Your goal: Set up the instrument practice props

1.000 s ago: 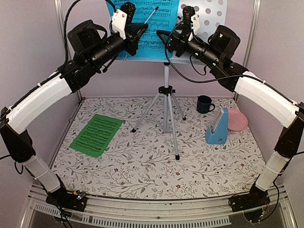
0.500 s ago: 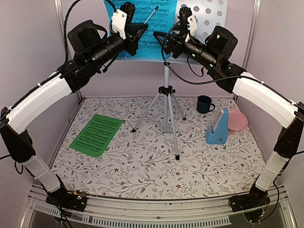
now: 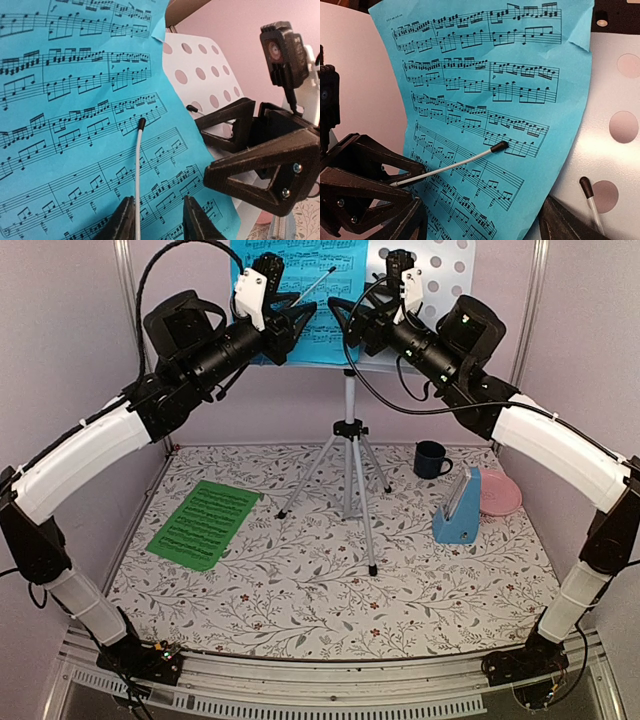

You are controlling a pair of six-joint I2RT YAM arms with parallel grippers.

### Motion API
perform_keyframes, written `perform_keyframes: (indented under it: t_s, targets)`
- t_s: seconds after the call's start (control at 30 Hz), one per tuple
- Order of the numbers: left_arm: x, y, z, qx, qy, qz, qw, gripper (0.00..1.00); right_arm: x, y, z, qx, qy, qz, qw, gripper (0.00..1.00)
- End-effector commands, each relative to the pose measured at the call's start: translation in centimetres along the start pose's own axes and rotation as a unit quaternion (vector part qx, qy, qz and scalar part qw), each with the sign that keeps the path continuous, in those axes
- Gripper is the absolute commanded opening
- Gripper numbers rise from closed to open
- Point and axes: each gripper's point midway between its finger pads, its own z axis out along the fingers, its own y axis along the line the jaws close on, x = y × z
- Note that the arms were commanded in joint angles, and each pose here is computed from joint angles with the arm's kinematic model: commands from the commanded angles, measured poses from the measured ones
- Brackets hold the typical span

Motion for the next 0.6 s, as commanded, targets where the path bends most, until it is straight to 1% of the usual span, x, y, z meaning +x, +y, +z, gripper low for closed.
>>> perform_keyframes:
  t_s: [0.0, 0.03, 0.17, 0.33, 0.4, 0.5, 0.57]
  targets:
    - [-2.9, 0.4, -1.8, -0.004, -0.029, -0.006, 1.000, 0.39, -1.9, -2.4, -1.3, 0.059, -0.011, -0.005, 0.998, 0.79]
    - [-3.0, 0.3, -2.0, -0.003, -0.029, -0.008, 1.000, 0.41, -2.2, -2.6, -1.4, 0.063, -0.012, -0.006, 0.998, 0.79]
    - [-3.0, 0.5, -3.4, -0.015, -0.019, -0.019, 1.000, 0.57, -3.1, -2.9, -2.3, 0.072, -0.016, -0.010, 0.997, 0.81]
    - [-2.7, 1.8, -6.1, -0.046, 0.003, -0.064, 0.997, 0.68, -4.4, -2.8, -3.6, 0.067, -0.024, -0.011, 0.997, 0.85]
    - [-1.6, 2.4, -7.5, -0.066, 0.023, -0.084, 0.994, 0.71, -4.6, -2.5, -4.1, 0.059, -0.023, -0.009, 0.998, 0.89]
    - [0.1, 4.0, -9.9, -0.106, 0.057, -0.124, 0.985, 0.72, -5.1, -2.1, -5.0, 0.048, -0.023, -0.004, 0.999, 0.92]
    - [2.7, 4.9, -11.2, -0.126, 0.094, -0.157, 0.975, 0.71, -5.2, -1.8, -5.6, 0.040, -0.021, 0.001, 0.999, 0.92]
